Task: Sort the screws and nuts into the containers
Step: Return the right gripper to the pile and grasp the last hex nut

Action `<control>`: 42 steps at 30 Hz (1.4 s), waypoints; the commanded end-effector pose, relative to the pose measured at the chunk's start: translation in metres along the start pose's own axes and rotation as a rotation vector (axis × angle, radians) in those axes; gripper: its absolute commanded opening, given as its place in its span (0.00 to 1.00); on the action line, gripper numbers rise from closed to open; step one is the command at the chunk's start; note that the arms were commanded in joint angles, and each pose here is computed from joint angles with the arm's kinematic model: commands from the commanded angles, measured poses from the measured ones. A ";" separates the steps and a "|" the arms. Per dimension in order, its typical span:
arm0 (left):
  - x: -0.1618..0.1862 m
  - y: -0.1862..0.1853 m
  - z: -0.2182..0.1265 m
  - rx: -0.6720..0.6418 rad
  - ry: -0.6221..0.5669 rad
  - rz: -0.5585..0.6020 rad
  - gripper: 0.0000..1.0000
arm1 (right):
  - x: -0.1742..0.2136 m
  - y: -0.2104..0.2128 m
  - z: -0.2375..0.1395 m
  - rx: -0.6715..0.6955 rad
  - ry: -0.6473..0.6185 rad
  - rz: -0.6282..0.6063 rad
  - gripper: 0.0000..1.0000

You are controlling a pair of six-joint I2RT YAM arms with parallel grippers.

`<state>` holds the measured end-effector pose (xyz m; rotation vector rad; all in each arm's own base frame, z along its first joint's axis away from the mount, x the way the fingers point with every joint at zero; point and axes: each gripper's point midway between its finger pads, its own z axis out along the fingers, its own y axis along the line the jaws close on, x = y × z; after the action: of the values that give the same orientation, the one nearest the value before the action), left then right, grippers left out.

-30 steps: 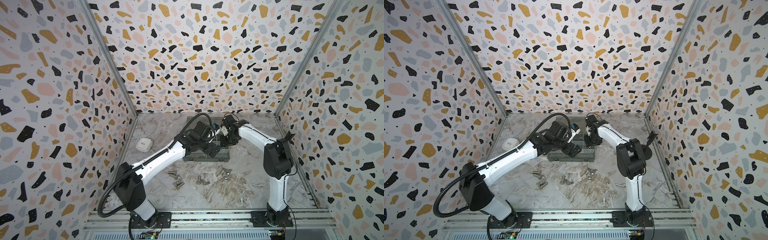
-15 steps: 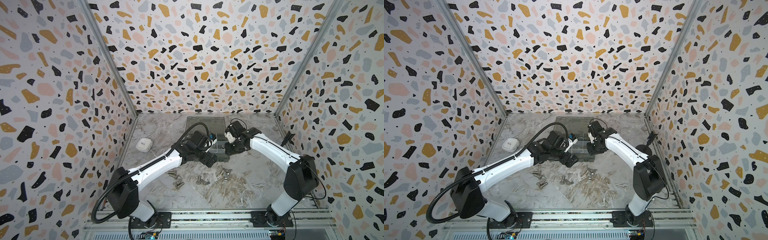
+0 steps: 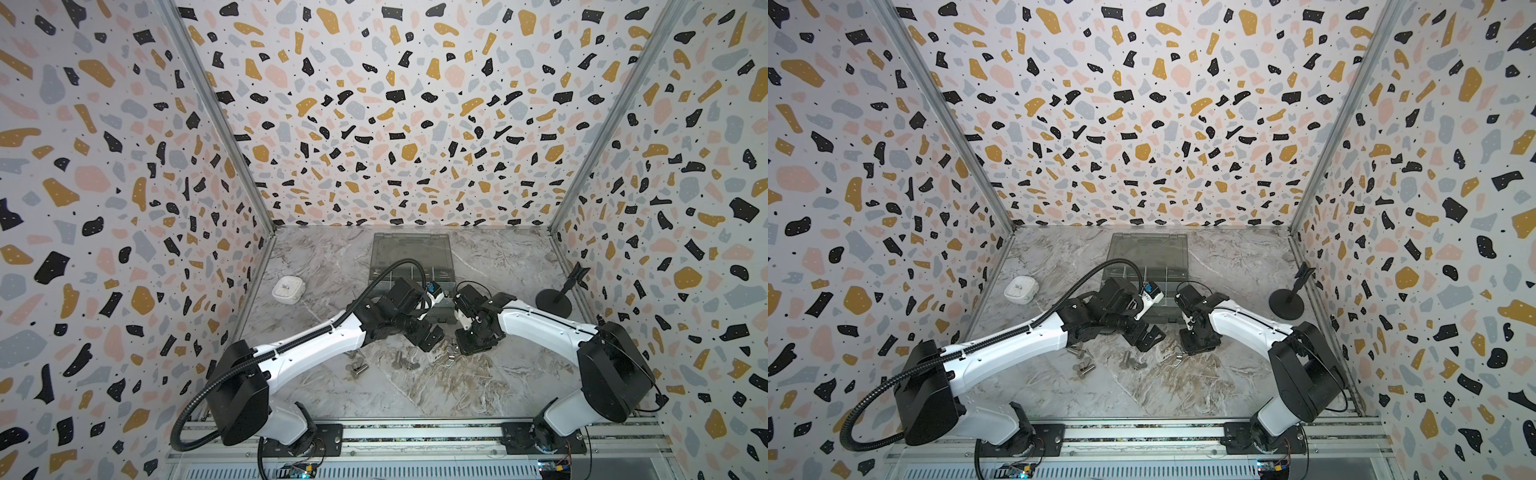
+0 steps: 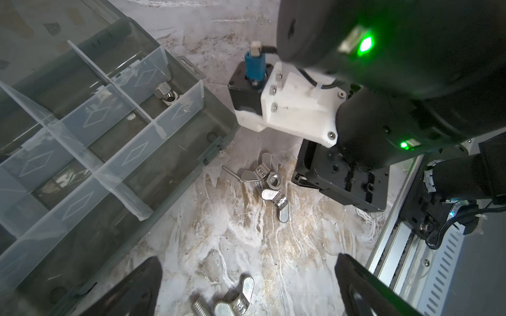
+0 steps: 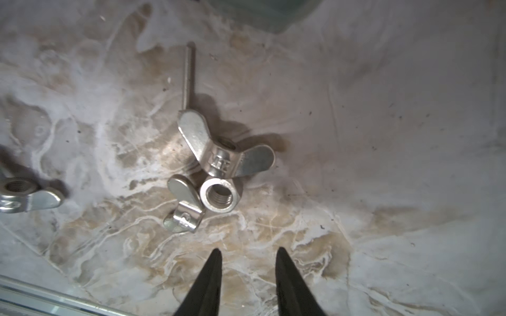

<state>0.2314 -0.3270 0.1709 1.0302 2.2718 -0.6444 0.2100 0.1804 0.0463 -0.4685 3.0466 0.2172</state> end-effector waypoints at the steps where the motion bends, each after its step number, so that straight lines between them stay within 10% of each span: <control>1: -0.006 -0.002 -0.005 -0.001 -0.039 -0.004 1.00 | -0.001 0.002 0.000 -0.015 -0.029 0.008 0.35; 42: -0.007 0.013 -0.008 -0.072 -0.015 0.014 1.00 | -0.020 0.020 0.030 -0.025 0.033 -0.075 0.38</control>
<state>0.2383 -0.3178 0.1698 1.0080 2.2783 -0.5658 0.2248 0.2075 0.0218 -0.5643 3.0464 0.2531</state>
